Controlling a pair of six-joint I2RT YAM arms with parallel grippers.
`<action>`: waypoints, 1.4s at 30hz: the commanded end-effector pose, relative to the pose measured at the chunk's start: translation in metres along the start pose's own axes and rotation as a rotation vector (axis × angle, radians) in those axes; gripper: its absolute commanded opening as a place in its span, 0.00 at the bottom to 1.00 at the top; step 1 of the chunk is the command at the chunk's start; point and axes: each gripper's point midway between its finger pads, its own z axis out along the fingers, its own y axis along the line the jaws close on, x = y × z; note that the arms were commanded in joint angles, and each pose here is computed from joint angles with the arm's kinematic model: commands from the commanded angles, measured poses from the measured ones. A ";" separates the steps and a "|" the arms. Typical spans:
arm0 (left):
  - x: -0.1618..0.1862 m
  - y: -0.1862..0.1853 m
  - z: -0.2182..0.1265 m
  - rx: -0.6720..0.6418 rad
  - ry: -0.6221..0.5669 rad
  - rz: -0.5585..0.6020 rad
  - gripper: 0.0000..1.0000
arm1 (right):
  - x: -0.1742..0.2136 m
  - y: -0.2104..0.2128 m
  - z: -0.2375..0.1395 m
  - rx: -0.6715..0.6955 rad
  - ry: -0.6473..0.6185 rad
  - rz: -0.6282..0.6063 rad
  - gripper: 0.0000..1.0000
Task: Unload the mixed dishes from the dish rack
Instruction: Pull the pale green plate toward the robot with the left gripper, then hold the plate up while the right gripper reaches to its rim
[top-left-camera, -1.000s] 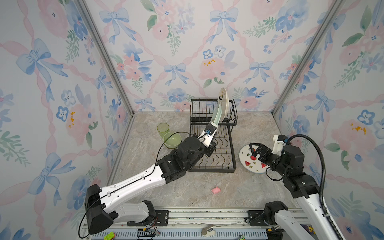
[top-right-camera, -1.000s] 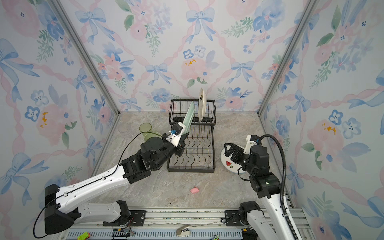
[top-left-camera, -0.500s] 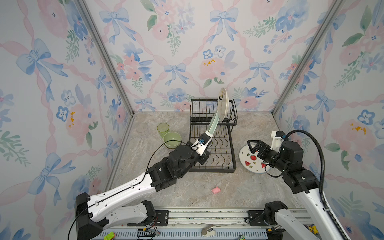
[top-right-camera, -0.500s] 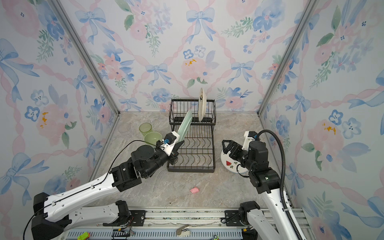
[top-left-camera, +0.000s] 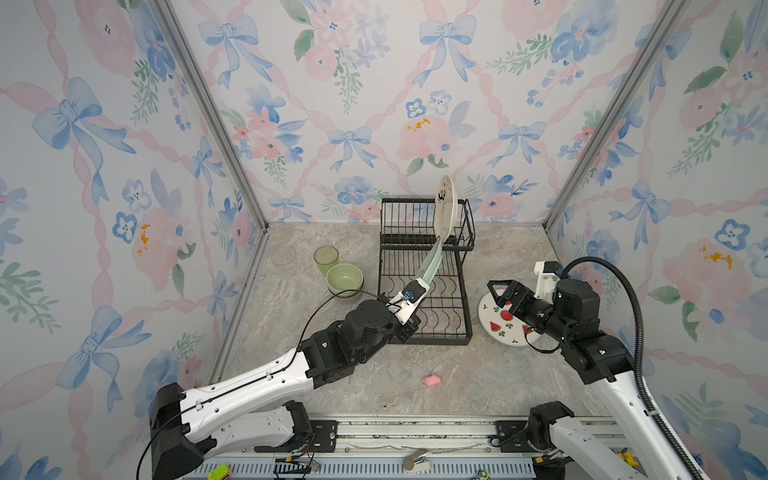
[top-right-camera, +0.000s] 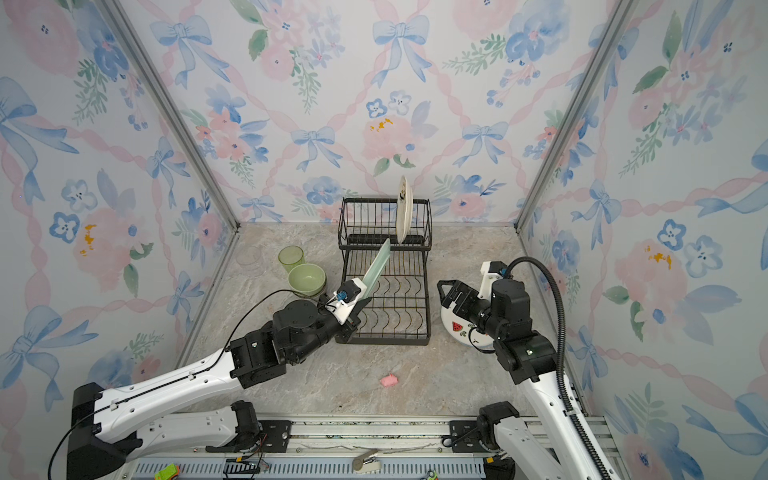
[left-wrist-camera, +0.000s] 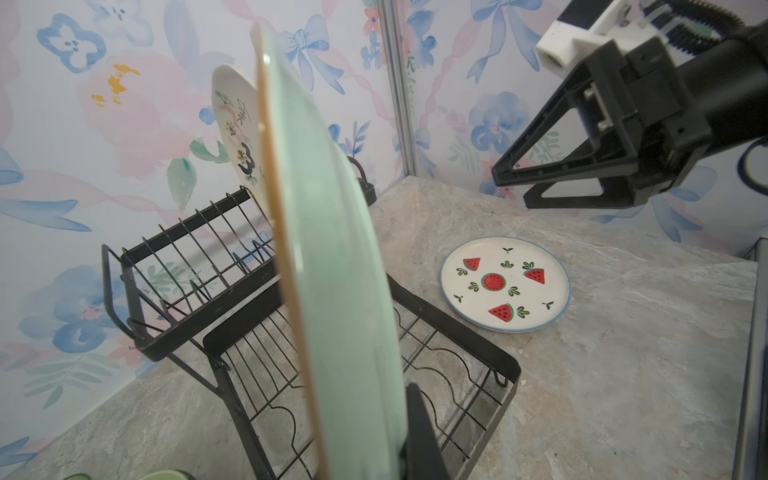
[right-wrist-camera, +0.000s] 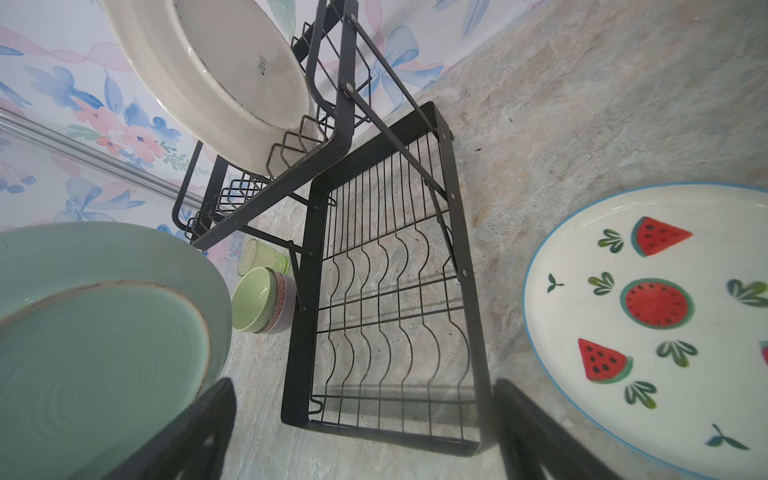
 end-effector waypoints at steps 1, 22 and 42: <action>-0.035 -0.002 -0.006 0.007 -0.135 -0.027 0.00 | -0.004 0.018 -0.005 -0.049 -0.003 0.002 0.97; -0.007 -0.024 0.007 0.026 -0.086 0.025 0.00 | 0.005 0.017 -0.004 -0.026 0.031 0.022 0.97; 0.014 -0.038 -0.003 0.100 -0.148 0.064 0.00 | 0.013 0.031 0.013 -0.018 0.169 0.073 0.97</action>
